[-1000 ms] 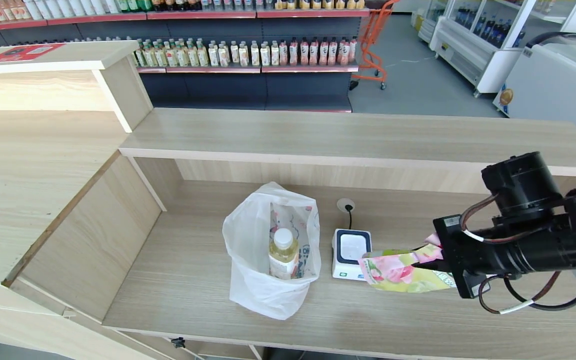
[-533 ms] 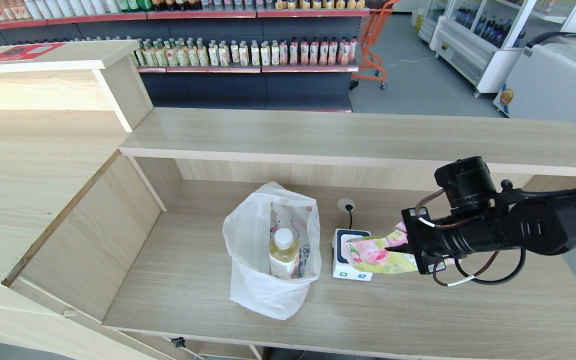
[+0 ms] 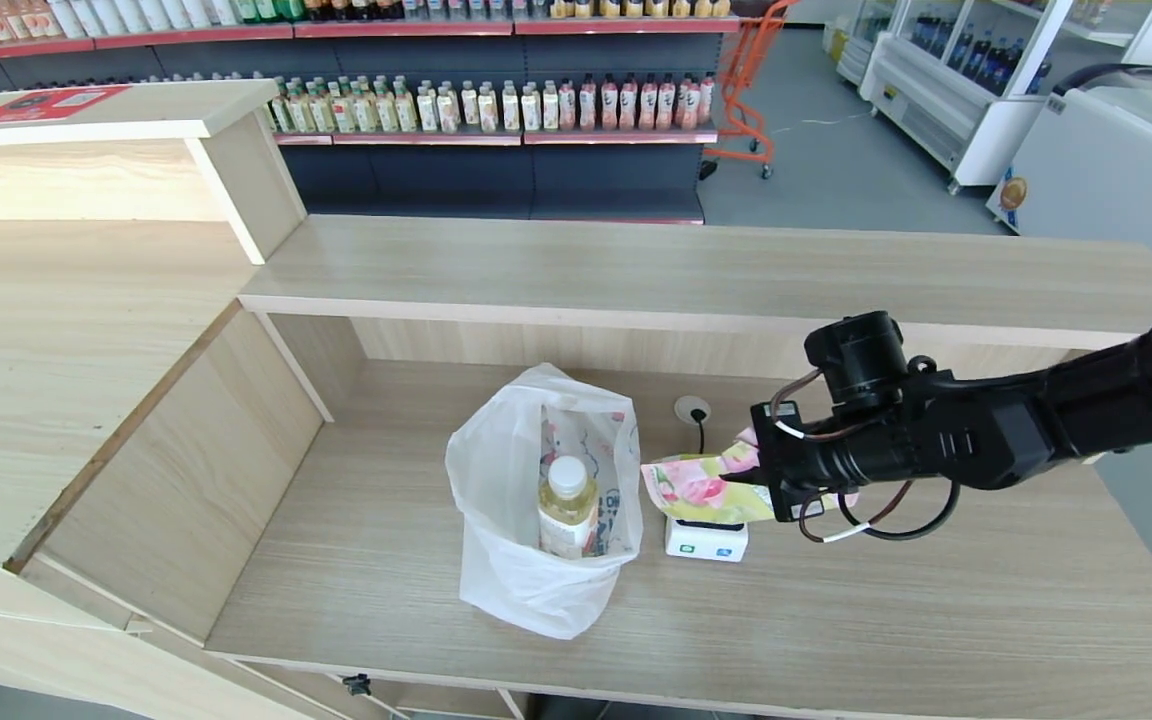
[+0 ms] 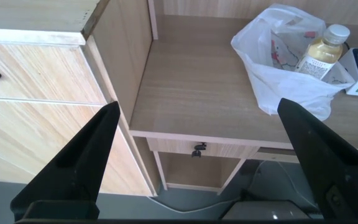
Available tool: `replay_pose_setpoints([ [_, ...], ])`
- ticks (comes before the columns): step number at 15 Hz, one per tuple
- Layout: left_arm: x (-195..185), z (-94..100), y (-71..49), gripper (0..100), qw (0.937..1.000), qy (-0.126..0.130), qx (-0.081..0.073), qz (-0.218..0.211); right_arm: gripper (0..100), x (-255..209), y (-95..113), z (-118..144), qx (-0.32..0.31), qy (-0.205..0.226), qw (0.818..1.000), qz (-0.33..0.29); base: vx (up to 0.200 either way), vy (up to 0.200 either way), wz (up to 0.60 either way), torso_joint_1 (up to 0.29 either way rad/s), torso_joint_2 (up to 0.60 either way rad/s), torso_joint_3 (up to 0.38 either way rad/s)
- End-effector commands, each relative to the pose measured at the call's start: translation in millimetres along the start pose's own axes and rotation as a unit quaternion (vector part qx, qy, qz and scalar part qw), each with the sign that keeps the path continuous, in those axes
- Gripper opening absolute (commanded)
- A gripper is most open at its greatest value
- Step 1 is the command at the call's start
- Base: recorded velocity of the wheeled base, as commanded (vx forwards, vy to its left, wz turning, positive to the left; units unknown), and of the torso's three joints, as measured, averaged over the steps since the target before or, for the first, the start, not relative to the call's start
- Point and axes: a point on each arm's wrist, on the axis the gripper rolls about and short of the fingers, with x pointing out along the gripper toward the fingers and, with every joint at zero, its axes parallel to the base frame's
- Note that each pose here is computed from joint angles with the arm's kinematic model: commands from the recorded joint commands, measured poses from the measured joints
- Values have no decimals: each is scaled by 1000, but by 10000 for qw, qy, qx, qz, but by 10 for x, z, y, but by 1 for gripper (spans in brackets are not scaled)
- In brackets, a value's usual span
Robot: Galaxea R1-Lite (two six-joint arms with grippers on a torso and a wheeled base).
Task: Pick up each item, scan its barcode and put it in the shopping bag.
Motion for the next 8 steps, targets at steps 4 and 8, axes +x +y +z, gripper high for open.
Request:
replay_pose_setpoints([
  [4, 0, 0, 0, 100, 10000, -2, 2, 2, 0, -79, 206, -171, 110, 175, 9992, 345, 0, 0, 0, 0, 0, 0],
  [8, 0, 0, 0, 100, 10000, -2, 2, 2, 0, -184, 161, -172, 383, 69, 9992, 88, 0, 0, 0, 0, 0, 0],
])
